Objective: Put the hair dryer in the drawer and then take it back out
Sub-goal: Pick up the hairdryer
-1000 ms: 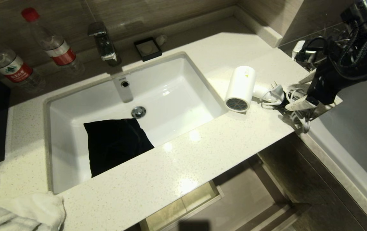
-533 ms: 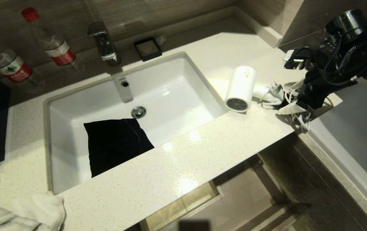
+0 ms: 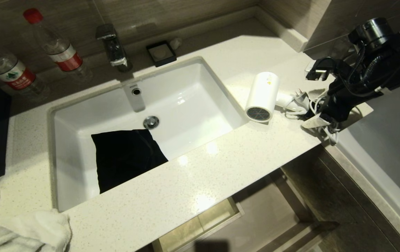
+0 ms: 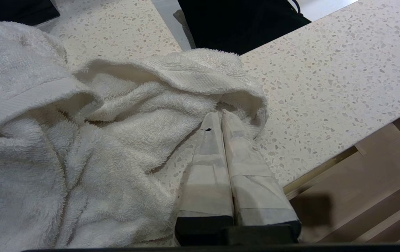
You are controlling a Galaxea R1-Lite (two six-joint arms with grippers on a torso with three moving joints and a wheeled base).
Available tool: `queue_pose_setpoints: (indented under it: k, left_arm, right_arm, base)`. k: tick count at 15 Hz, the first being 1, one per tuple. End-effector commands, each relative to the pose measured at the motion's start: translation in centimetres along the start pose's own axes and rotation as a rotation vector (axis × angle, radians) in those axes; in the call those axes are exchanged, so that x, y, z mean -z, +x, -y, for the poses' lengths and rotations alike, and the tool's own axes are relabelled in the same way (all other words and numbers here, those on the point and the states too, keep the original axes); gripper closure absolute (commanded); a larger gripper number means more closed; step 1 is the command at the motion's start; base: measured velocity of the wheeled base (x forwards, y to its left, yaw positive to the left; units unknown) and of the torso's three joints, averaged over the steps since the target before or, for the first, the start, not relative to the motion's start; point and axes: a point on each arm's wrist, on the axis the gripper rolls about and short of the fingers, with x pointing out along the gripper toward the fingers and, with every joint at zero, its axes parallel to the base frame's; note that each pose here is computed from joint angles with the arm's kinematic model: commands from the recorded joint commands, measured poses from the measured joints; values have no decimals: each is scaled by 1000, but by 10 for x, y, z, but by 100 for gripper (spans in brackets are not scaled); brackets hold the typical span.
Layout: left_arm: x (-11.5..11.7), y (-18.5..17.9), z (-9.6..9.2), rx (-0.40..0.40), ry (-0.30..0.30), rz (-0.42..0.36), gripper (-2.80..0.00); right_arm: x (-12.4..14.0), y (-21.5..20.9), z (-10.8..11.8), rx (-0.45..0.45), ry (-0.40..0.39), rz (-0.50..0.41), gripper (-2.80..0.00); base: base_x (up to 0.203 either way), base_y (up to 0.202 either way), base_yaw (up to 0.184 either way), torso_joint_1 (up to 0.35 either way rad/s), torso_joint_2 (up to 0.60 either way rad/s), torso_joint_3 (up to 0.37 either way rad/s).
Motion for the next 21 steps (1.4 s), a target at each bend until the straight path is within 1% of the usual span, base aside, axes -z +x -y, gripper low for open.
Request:
queue_pose_setpoints:
  k: [1, 6, 9, 13, 18, 19, 21]
  left_arm:
    - [0, 0, 0, 0, 0, 0, 0]
    - [0, 0, 0, 0, 0, 0, 0]
    - [0, 0, 0, 0, 0, 2, 0]
    - [0, 0, 0, 0, 0, 1, 0]
    - [0, 0, 0, 0, 0, 0, 0]
    - [0, 0, 0, 0, 0, 2, 0]
    - [0, 0, 0, 0, 0, 1, 0]
  right_arm:
    - [2, 2, -1, -14, -2, -13, -280]
    - [4, -2, 1, -5, 5, -17, -280]
    - [2, -13, 1, 15, 5, 3, -280]
    - [8, -10, -3, -27, 13, -42, -280]
    - [9, -9, -3, -36, 12, -44, -280]
    - [9, -9, -2, -32, 3, -44, 0]
    - [10, -9, -2, -33, -6, -47, 0]
  base:
    - [0, 0, 0, 0, 0, 0]
    - [0, 0, 0, 0, 0, 0]
    - [0, 0, 0, 0, 0, 0]
    - [0, 0, 0, 0, 0, 0]
    - [0, 0, 0, 0, 0, 0]
    - [0, 0, 0, 0, 0, 0]
    - [0, 0, 0, 0, 0, 0]
